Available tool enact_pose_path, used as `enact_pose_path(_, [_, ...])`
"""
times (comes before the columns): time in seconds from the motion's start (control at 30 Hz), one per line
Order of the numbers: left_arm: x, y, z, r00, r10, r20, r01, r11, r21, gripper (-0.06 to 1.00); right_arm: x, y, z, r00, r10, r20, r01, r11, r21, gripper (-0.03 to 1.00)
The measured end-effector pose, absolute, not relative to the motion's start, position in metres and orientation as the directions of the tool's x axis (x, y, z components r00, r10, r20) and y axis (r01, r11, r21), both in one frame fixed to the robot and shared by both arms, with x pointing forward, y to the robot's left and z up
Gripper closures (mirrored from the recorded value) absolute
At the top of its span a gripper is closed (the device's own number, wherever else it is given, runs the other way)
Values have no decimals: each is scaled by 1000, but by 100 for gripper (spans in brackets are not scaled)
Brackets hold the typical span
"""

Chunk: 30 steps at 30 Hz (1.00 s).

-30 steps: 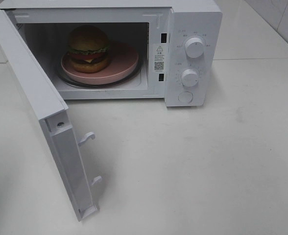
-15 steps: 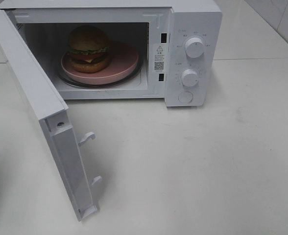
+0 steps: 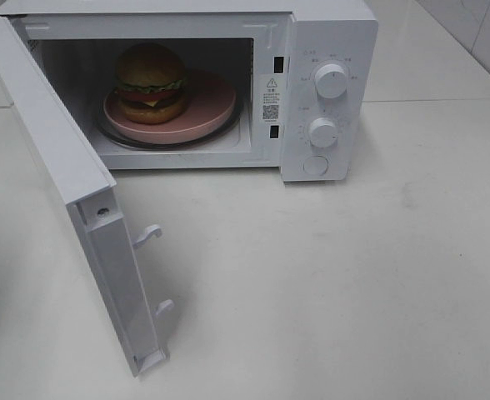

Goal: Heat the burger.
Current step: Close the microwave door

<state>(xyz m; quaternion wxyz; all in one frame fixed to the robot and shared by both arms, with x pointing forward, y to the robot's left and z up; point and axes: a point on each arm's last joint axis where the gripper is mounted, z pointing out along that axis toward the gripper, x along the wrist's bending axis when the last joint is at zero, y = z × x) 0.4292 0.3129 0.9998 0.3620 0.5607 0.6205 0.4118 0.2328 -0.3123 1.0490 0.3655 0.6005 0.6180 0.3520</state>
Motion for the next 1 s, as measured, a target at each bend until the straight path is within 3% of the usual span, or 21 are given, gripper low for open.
enact_pose_path(0.27, [441,310,991,-88,996,7,343,24,939,94,233,-312,1049,-11,1000,-29,485,31,874,21])
enact_pose_path(0.63, [457,277,961,230,973,-23,248,-36,968,94,233,-312,1049,-11,1000,-29,485,31,874,21])
enact_pose_path(0.83, [461,250,952,349,936,-40,248,-51,967,94,233,-312,1049,-11,1000,-29,485,31,874,21])
enact_pose_path(1.0, [461,231,948,373,926,-53,238,-40,970,94,233,-312,1049,-11,1000,-29,485,31,874,21])
